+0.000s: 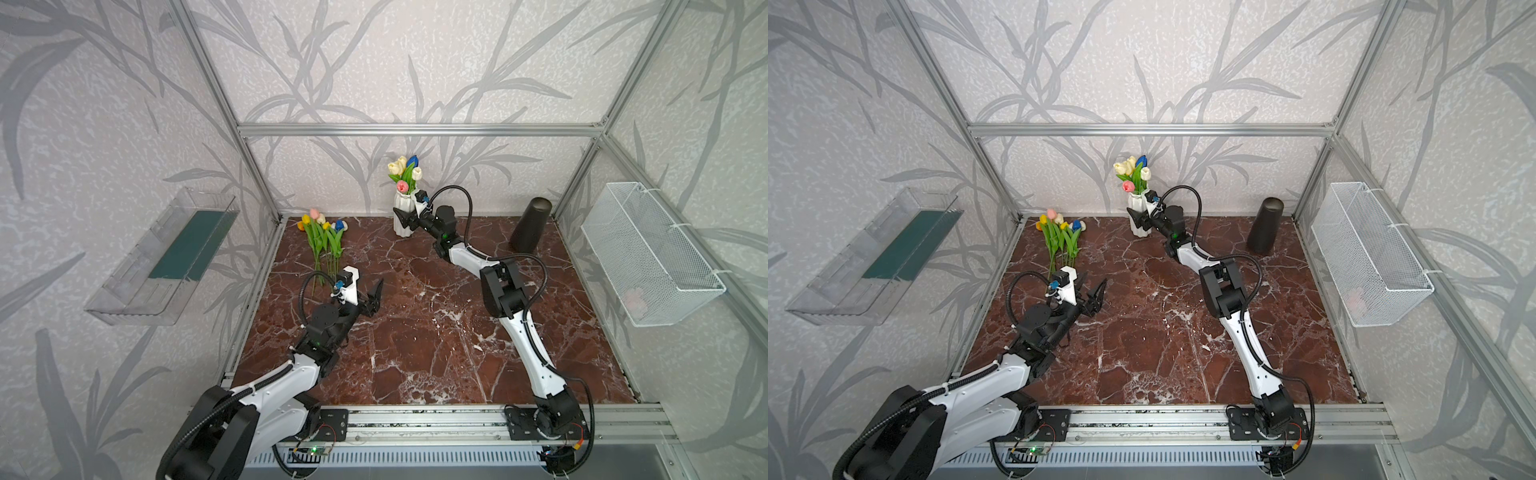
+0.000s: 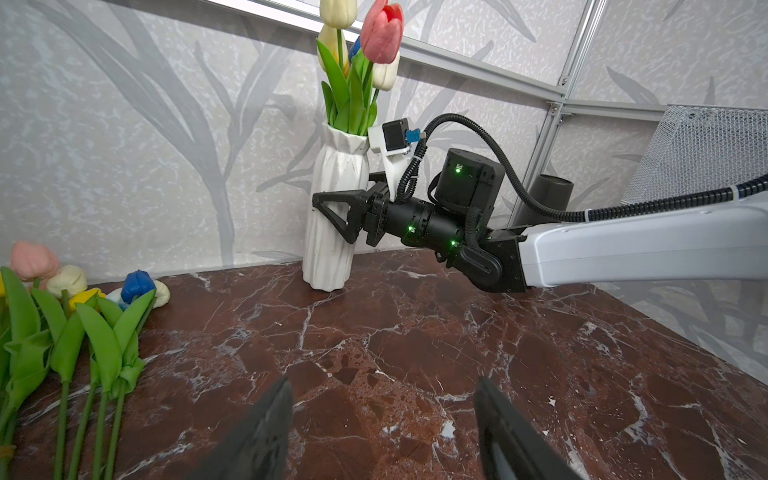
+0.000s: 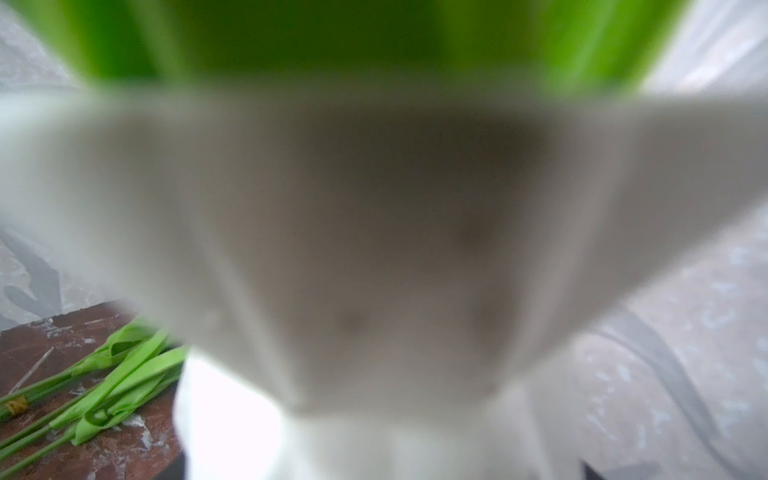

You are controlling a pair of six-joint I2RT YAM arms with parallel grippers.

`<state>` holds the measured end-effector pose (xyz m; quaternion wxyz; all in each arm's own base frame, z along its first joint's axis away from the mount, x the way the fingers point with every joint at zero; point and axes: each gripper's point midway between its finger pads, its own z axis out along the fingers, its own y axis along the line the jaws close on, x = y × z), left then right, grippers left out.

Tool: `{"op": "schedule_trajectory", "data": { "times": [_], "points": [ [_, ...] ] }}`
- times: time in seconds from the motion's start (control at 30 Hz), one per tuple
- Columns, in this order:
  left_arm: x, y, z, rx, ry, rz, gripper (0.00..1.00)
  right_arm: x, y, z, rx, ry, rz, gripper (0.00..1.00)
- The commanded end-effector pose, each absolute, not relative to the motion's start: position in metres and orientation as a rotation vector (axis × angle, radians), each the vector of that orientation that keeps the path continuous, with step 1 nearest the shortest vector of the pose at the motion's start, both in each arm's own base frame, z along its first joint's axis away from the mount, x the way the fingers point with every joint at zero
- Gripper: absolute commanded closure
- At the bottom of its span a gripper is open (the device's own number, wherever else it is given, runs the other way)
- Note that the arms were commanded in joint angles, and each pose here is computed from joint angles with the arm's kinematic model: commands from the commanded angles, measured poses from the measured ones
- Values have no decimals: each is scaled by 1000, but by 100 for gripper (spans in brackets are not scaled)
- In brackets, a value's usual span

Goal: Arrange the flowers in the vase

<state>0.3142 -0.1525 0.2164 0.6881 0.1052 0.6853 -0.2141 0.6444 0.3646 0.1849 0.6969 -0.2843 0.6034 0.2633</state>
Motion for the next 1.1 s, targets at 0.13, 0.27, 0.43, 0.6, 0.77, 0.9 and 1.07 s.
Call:
{"op": "schedule_trajectory", "data": {
  "times": [0.13,0.27,0.43,0.6,0.77,0.9,1.07],
  "points": [
    [319,-153,224,236,1524,-463,30,649,365,232,-623,1240,612,53],
    [319,-152,226,230,1518,-459,30,650,366,226,-625,1257,615,26],
    [318,-152,230,228,1508,-459,25,652,366,225,-630,1284,609,7],
    [319,-154,235,240,1508,-460,22,652,364,232,-631,1289,592,1],
    [320,-155,242,242,1493,-466,22,641,357,245,-620,1275,580,1],
    [319,-153,249,230,1479,-465,20,622,338,264,-578,1259,543,1],
    [322,-153,259,220,1462,-461,19,591,289,286,-492,1244,487,1]
  ]
}}
